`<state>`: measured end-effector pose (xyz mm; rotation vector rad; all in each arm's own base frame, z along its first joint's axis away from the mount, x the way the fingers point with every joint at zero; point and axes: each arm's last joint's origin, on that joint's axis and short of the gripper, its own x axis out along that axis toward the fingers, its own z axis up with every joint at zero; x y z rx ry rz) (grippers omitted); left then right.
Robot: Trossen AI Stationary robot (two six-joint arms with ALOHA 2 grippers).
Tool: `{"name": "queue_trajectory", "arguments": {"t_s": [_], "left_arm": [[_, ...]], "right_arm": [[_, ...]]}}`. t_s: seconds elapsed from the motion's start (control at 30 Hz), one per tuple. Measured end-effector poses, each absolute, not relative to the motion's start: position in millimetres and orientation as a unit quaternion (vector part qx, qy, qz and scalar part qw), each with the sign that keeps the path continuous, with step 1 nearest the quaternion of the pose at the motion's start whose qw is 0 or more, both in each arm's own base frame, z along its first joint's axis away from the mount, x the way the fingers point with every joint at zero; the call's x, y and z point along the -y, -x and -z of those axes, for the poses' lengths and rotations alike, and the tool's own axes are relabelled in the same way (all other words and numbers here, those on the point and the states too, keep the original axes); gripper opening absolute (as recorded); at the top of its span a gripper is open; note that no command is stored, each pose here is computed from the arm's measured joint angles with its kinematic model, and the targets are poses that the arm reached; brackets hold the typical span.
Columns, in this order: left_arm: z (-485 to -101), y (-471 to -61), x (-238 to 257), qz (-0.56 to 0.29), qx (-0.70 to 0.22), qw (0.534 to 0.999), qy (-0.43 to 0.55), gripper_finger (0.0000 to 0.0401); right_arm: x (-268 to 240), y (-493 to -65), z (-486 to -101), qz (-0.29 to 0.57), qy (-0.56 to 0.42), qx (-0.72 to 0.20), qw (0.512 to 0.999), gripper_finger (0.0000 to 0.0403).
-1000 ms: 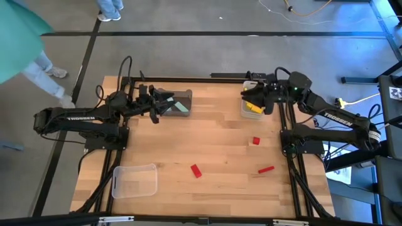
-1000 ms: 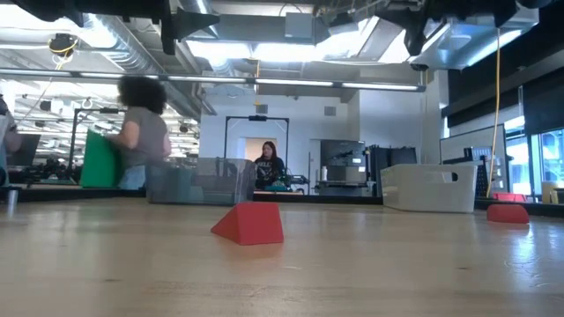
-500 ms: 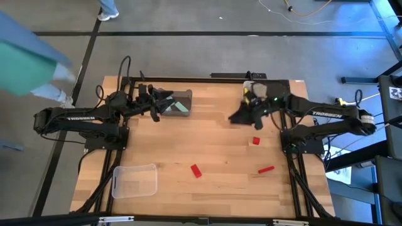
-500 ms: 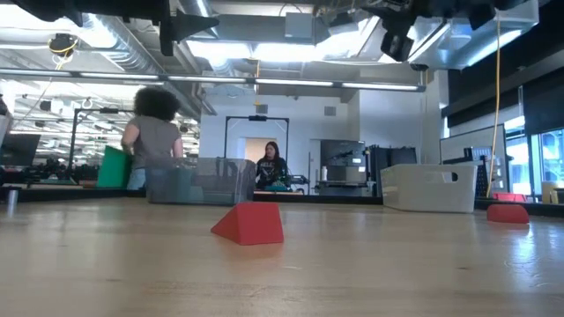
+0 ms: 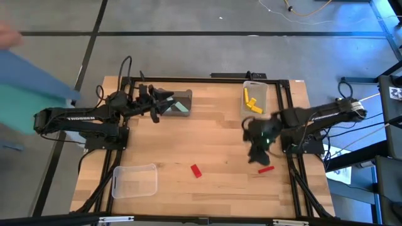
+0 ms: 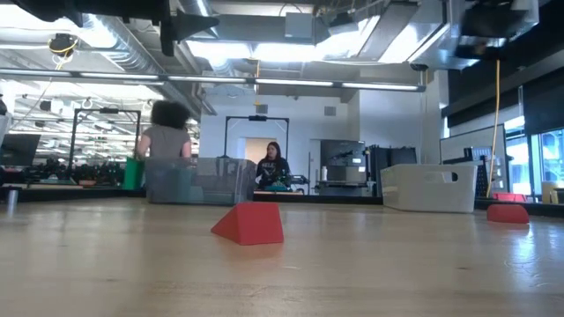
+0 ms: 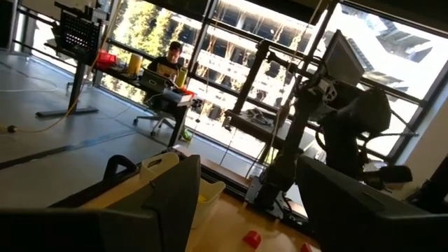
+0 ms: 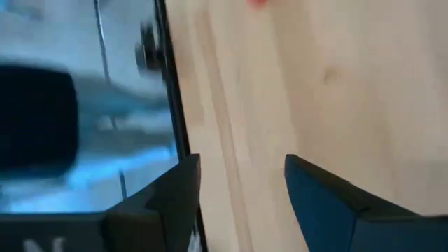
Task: Sort & place blocks by color
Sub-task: Put the bottom right red block into the transparent bin
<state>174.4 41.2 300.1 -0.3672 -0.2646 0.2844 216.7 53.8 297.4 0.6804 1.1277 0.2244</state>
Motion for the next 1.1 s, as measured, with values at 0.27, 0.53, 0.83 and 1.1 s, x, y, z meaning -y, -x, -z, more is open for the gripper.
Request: {"name": "queue_trajectory", "arguments": {"t_s": [0.27,0.53,0.83,1.1], "left_arm": [[-300.1,-174.9,-39.5,-0.111,0.125,0.970,0.179,0.0228],[-300.1,-174.9,-39.4,-0.110,0.125,0.970,0.179,0.0228],[-300.2,-174.9,-39.4,-0.110,0.125,0.970,0.179,0.0228],[-300.2,-174.9,-39.6,-0.113,0.125,0.969,0.179,0.0228]], "right_arm": [[-119.6,-202.8,-259.5,-0.163,-0.120,-0.649,0.733,0.0209],[-158.3,-203.4,-215.5,-0.160,0.035,-0.688,0.707,0.0209],[-150.7,-188.1,-162.8,-0.117,0.062,-0.744,0.655,0.0209],[-145.3,-181.2,-139.8,-0.109,0.042,-0.735,0.668,0.0209]]}}
